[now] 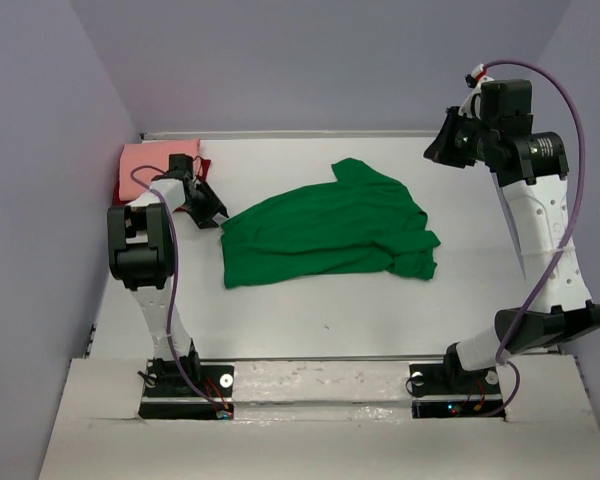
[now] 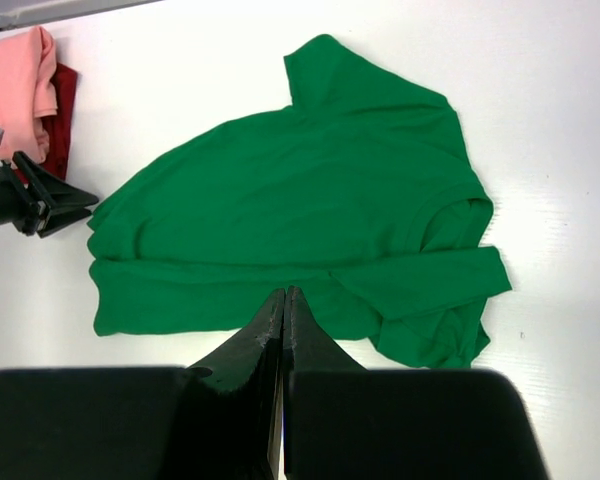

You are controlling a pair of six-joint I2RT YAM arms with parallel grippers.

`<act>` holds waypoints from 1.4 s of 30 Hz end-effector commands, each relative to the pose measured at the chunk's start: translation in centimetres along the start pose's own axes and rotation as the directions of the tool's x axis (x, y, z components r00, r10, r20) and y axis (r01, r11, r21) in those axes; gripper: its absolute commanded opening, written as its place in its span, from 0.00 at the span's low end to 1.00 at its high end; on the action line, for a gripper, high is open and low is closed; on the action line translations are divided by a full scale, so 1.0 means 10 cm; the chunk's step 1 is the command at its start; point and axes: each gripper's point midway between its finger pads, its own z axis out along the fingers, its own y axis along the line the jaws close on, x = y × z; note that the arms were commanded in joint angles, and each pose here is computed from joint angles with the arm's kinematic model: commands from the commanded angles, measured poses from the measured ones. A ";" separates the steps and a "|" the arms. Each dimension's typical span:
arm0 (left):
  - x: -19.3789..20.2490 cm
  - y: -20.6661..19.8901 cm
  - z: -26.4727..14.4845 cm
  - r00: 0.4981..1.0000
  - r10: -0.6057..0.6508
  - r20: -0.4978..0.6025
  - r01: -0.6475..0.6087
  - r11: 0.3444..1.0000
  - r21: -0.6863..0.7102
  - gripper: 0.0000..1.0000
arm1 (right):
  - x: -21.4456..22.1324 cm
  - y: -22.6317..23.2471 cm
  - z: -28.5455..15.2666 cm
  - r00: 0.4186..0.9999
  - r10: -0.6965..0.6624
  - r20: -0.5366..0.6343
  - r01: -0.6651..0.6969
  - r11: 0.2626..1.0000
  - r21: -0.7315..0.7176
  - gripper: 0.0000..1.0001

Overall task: Fold and stack the t-shirts
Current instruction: Fold the flattened tshirt in 1/3 of the way

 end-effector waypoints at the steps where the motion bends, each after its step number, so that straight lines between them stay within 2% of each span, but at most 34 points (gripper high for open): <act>1: 0.05 0.72 -0.11 0.999 0.004 0.037 0.009 0.936 -0.353 0.54 | -0.18 0.17 -0.23 0.997 -0.004 0.081 0.009 0.998 -0.063 0.00; 3: 0.00 0.79 -0.18 0.998 0.007 0.069 0.020 0.923 -0.385 0.54 | -0.20 0.19 -0.25 0.996 -0.007 0.085 0.013 0.998 -0.068 0.00; 6: 0.08 0.81 -0.15 0.998 -0.010 0.054 0.029 0.925 -0.378 0.54 | -0.23 0.20 -0.28 0.995 -0.010 0.097 0.016 0.998 -0.067 0.00; 12: 0.33 0.81 0.07 0.999 -0.036 -0.038 0.022 0.949 -0.313 0.54 | -0.34 0.29 -0.39 0.991 -0.015 0.133 0.028 0.994 -0.102 0.00; 17: 0.45 0.57 0.14 0.993 -0.055 -0.103 0.035 0.983 -0.179 0.54 | -0.31 0.25 -0.35 0.992 -0.015 0.124 0.025 0.996 -0.085 0.00; 23: 0.59 0.27 0.17 0.985 0.000 -0.173 0.004 1.000 0.023 0.54 | -0.28 0.26 -0.30 0.994 -0.008 0.113 0.019 0.995 -0.095 0.00; 35: 0.66 0.33 0.23 0.982 -0.010 -0.188 0.010 1.000 -0.002 0.52 | -0.34 0.28 -0.42 0.990 -0.009 0.138 0.022 0.995 -0.094 0.00; 37: 0.63 0.31 0.23 0.982 -0.011 -0.187 0.011 1.000 -0.002 0.40 | -0.36 0.29 -0.44 0.989 -0.011 0.144 0.025 0.995 -0.096 0.00; 38: 0.61 0.31 0.24 0.983 -0.016 -0.184 0.015 1.000 -0.010 0.22 | -0.37 0.28 -0.47 0.988 -0.008 0.153 0.021 0.996 -0.088 0.00; 40: 0.55 0.32 0.23 0.986 -0.014 -0.167 0.010 1.000 -0.029 0.00 | -0.37 0.27 -0.49 0.987 -0.008 0.157 0.021 0.996 -0.085 0.00; 42: 0.52 0.31 0.23 0.986 -0.015 -0.164 0.009 0.999 -0.036 0.00 | -0.37 0.26 -0.49 0.987 -0.006 0.159 0.019 0.997 -0.079 0.00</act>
